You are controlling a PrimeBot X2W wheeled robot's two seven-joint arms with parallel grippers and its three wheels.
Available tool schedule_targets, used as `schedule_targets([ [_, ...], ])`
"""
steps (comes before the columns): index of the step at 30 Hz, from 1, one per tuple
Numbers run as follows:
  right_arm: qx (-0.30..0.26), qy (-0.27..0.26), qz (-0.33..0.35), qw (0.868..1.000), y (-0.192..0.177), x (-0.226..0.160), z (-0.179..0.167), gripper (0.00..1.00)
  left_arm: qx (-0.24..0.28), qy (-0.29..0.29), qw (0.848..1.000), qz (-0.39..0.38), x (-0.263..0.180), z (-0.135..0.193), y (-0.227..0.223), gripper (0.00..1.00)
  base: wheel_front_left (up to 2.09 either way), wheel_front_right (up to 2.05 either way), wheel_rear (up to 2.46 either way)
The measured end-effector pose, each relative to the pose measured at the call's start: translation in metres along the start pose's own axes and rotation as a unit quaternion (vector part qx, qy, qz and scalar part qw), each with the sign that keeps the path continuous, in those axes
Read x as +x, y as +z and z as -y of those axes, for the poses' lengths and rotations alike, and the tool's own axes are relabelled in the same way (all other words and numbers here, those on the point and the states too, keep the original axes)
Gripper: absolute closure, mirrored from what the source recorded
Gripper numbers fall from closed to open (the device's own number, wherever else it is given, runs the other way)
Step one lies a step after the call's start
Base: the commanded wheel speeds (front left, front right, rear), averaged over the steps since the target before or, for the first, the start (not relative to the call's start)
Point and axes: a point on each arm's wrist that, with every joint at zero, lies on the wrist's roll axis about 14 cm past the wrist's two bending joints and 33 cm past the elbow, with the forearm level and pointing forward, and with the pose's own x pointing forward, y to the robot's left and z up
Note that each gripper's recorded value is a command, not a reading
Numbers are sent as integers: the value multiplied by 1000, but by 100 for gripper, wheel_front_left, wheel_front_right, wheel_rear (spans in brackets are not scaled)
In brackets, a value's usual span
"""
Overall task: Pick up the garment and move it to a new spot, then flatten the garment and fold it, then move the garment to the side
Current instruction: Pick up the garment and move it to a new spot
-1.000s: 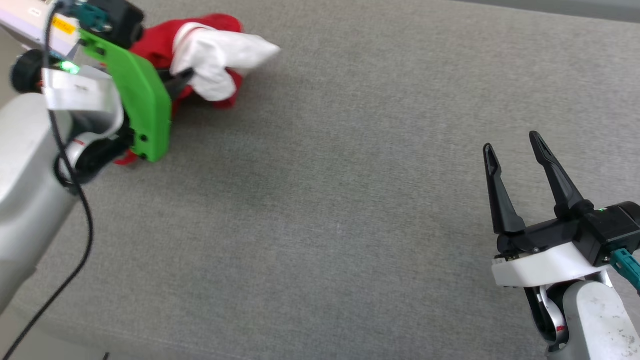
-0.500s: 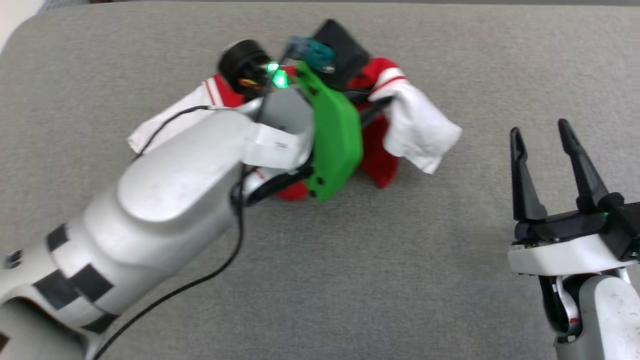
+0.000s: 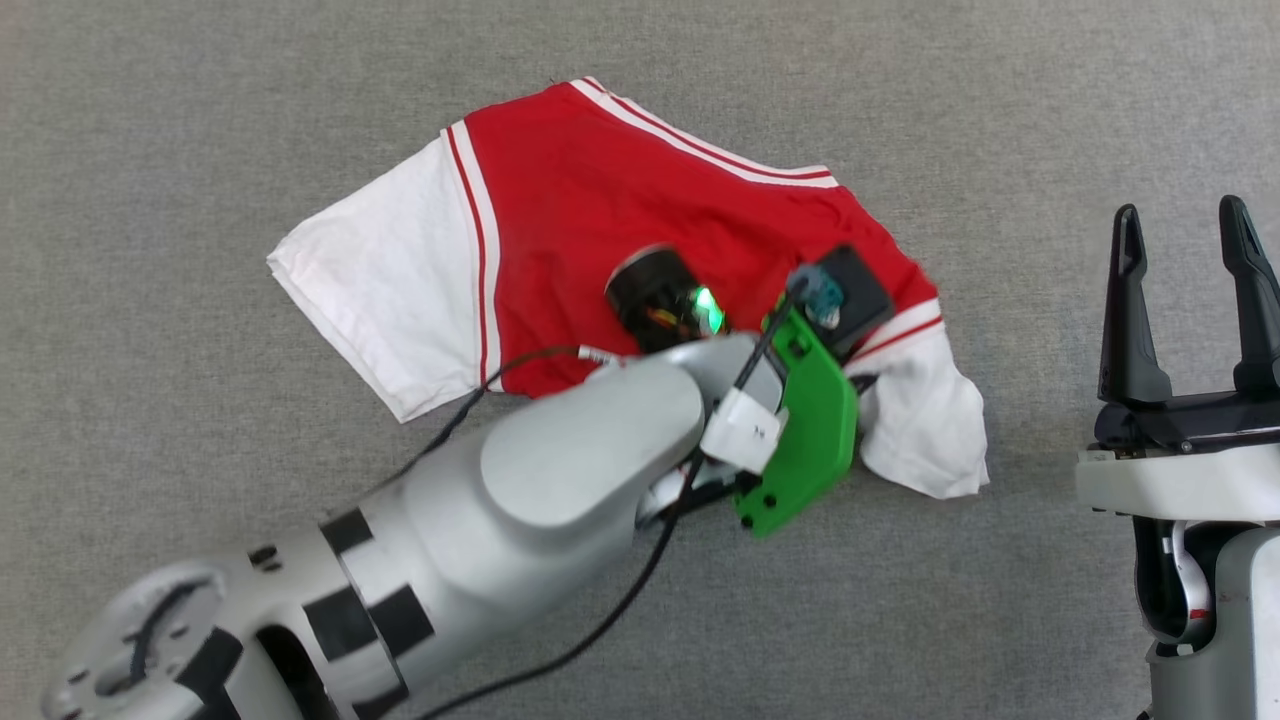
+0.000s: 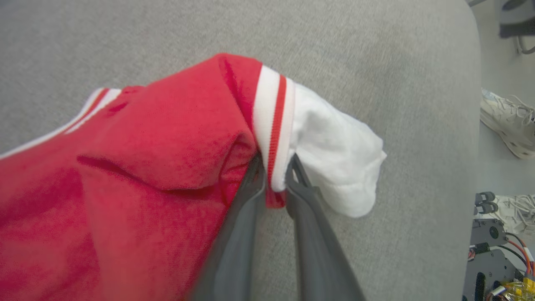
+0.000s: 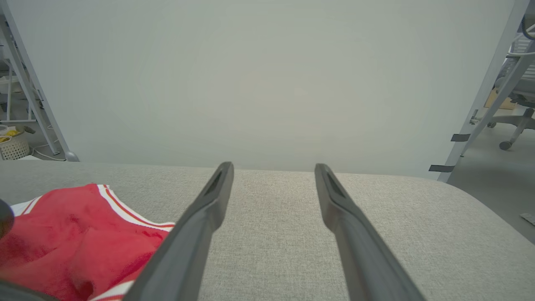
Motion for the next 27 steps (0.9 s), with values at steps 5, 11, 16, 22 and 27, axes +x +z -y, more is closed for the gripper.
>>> schedule_targets([
  [5,1,-2,-10,1000,-7,-1,1,0,-8,-22,997,-68,9,27,-47,100,0,0,0],
  [11,6,4,-4,1000,-1,-2,-5,0,4,-1,1000,-21,2,25,-36,0,0,0,0],
  [16,10,9,-1,1000,8,-11,-10,0,12,51,995,84,-19,4,5,0,0,0,0],
  [22,17,18,7,1000,20,-23,-17,0,33,142,972,182,-66,-21,47,0,0,0,0],
  [27,23,34,21,999,34,-28,-29,0,31,251,933,256,-129,-49,58,0,0,0,0],
])
